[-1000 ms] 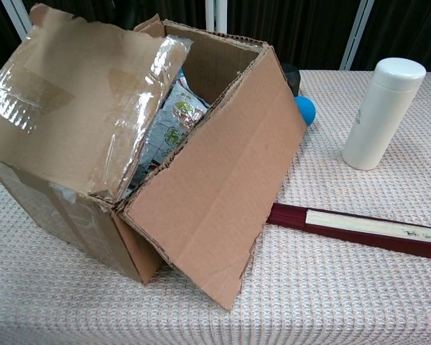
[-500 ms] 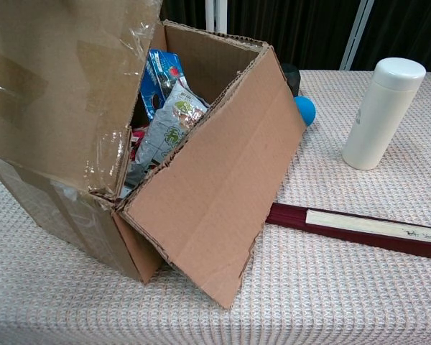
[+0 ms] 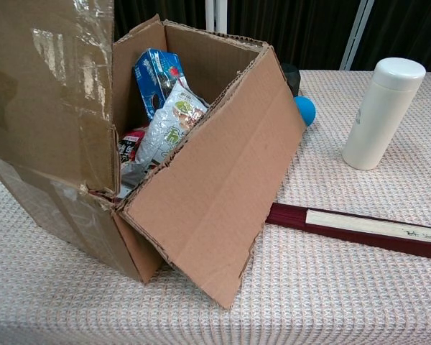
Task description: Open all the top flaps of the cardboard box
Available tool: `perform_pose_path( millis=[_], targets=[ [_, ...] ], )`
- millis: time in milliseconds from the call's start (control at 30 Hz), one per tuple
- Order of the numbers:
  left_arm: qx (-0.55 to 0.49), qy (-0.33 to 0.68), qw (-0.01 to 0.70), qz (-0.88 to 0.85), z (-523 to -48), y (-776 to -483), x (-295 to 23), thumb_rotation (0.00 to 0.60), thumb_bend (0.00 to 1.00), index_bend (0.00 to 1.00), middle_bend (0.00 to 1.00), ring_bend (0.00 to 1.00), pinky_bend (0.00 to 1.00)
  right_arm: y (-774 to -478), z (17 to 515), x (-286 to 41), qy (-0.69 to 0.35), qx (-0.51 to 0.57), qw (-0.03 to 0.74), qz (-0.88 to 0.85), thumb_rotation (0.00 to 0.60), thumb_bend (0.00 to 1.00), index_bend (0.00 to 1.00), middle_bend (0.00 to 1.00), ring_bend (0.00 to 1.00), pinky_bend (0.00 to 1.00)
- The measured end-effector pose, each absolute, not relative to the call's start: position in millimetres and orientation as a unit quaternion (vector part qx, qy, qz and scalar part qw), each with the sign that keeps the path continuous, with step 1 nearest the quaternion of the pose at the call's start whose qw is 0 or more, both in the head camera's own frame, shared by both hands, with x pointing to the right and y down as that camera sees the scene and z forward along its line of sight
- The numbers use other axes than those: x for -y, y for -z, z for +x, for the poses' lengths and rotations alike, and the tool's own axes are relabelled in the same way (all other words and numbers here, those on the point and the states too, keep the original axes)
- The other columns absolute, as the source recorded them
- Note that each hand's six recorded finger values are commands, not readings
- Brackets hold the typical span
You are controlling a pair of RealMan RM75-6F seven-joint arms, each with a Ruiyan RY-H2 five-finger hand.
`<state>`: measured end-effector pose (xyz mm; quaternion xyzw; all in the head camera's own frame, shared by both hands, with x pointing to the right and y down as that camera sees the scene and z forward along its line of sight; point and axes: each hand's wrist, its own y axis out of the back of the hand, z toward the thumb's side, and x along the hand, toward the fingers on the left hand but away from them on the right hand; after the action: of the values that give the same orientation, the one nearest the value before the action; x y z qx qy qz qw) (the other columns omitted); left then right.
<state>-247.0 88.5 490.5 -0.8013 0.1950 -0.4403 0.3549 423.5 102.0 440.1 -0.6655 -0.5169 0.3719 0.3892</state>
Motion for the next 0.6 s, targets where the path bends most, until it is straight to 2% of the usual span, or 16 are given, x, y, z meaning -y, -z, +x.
perform_pose_path(
  millis=[600],
  targets=[
    [-0.232, 0.462, 0.303, -0.801, -295, -471, -132, 0.000, 0.00, 0.61, 0.78, 0.25, 0.15, -448, 421, -104, -0.372, 0.511, 0.381, -0.675, 0.600, 0.22, 0.00, 0.00, 0.00, 0.00]
  ],
)
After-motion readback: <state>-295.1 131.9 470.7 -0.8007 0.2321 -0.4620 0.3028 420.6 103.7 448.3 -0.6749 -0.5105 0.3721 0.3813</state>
